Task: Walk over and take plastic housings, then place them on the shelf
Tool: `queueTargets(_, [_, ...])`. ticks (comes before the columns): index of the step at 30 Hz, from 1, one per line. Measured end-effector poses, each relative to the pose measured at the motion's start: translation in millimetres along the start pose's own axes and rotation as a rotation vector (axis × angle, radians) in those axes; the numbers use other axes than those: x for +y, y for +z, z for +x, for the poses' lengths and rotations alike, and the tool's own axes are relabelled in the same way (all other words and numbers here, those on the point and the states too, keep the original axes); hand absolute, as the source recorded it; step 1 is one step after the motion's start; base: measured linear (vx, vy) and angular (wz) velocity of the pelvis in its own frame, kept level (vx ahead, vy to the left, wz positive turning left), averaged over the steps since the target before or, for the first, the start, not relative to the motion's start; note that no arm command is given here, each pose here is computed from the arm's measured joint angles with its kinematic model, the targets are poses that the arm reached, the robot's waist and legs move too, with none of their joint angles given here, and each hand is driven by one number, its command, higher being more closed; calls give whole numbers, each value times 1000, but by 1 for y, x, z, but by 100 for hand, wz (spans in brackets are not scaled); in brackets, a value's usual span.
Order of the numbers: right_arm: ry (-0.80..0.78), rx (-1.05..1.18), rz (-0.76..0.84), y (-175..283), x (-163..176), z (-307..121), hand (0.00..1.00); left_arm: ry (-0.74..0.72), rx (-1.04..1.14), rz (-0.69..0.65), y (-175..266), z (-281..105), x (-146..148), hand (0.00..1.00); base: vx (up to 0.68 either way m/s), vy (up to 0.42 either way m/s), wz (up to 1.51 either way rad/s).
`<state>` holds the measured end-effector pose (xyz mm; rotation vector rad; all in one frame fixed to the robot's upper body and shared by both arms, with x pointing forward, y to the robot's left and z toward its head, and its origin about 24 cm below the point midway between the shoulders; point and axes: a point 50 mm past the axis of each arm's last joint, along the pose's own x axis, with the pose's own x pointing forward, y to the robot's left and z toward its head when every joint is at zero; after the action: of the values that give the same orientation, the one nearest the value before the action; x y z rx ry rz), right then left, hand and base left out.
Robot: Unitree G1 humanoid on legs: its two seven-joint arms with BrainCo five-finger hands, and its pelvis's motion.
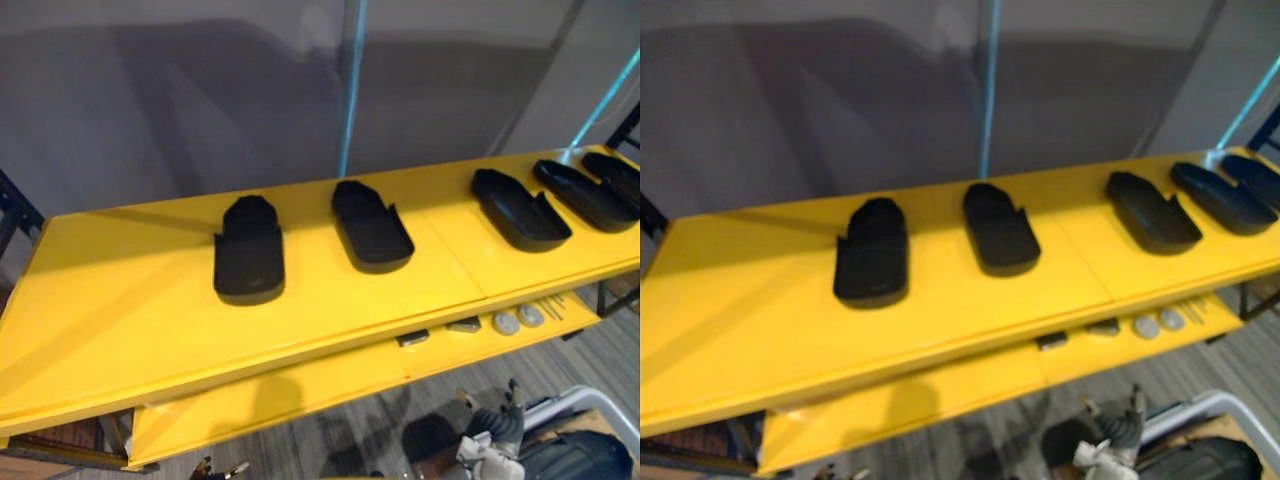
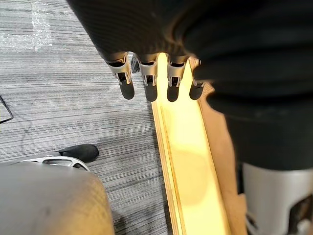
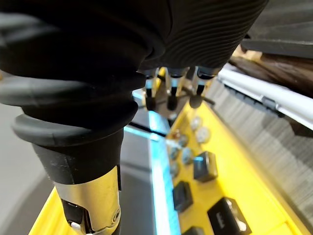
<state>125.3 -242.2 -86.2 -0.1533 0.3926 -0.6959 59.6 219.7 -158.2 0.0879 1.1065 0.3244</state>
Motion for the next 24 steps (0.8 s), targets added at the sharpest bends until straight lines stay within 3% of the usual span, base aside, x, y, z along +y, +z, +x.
queueTargets(4, [55,60,-4,-10,5,2,0,12,15,-33,-2,0,3,0,-10,16,6])
queueTargets(7, [127,169,-15,-28,7,-4,0,40,81,-155,-11,-1,6,0,-7,58,22])
queueTargets(11, [344,245,-43,-35,39,-3,0,127,184,-333,-31,-6,19,0,71,58,-12])
queueTargets(14, [461,213,-54,-26,53,-1,0,136,255,-412,-47,-11,13,0,110,53,-19])
queueTargets(17, [490,184,-81,-21,55,2,0,127,245,-387,-45,-11,11,0,46,21,-10])
queueTargets(24, [455,35,-134,0,44,3,0,38,113,-55,-7,2,1,0,0,-5,-6])
